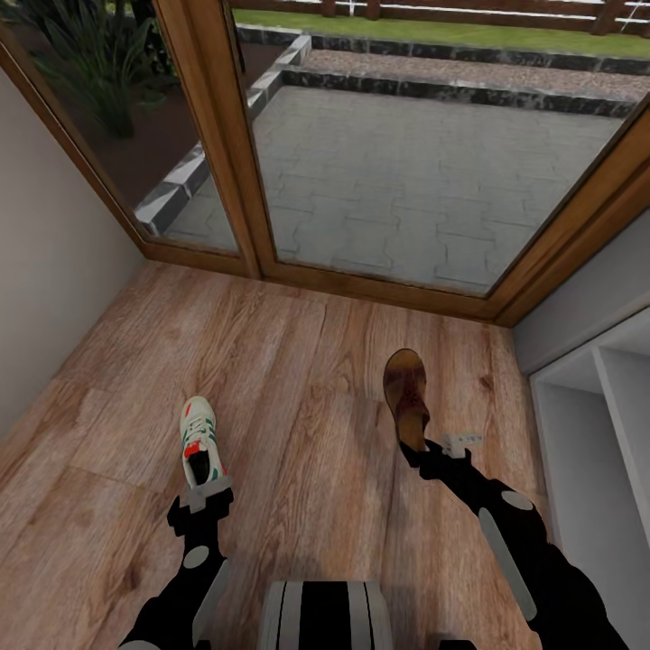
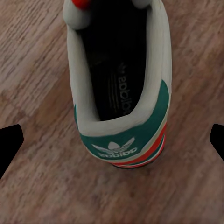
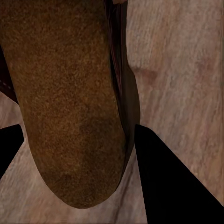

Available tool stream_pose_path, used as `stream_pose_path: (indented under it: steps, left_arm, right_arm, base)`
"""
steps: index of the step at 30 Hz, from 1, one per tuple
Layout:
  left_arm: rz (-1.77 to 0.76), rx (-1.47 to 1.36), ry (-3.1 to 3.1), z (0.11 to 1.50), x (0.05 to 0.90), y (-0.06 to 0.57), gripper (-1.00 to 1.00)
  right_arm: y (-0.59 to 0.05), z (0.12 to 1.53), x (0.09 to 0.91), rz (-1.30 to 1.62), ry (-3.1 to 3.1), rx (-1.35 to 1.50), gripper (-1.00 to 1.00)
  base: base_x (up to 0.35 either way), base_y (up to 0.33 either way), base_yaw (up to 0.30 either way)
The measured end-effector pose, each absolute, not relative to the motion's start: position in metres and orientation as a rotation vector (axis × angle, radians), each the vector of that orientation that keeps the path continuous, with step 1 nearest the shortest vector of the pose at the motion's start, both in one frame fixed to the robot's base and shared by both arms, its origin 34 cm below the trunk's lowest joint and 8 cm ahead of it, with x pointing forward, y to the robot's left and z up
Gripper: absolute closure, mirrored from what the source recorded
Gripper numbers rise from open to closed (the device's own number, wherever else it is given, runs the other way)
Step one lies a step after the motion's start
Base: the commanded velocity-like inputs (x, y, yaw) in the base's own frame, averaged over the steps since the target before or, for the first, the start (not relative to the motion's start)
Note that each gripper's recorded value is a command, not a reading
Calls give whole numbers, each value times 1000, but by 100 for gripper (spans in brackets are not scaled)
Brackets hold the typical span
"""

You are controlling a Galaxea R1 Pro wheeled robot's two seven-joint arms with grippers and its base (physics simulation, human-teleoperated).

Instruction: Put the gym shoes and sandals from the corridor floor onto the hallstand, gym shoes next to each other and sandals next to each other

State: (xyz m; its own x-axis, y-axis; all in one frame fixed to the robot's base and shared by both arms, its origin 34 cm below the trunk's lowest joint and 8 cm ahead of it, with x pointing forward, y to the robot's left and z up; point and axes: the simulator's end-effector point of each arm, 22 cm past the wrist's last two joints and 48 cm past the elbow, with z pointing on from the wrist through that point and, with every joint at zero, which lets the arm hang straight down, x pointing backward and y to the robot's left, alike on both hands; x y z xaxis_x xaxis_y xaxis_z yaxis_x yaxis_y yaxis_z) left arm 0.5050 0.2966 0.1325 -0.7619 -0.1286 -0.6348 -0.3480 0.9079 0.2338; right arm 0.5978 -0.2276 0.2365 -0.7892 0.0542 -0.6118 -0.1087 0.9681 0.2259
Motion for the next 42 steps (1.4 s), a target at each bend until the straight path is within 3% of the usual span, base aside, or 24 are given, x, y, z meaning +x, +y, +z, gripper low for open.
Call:
stream_pose_path:
  steps: [42]
  left_arm:
    - [468,-323,2484,93,486,297,-100]
  right_arm:
    - [-222,200,585,340,2506,-43,100]
  base:
    - [0,0,0]
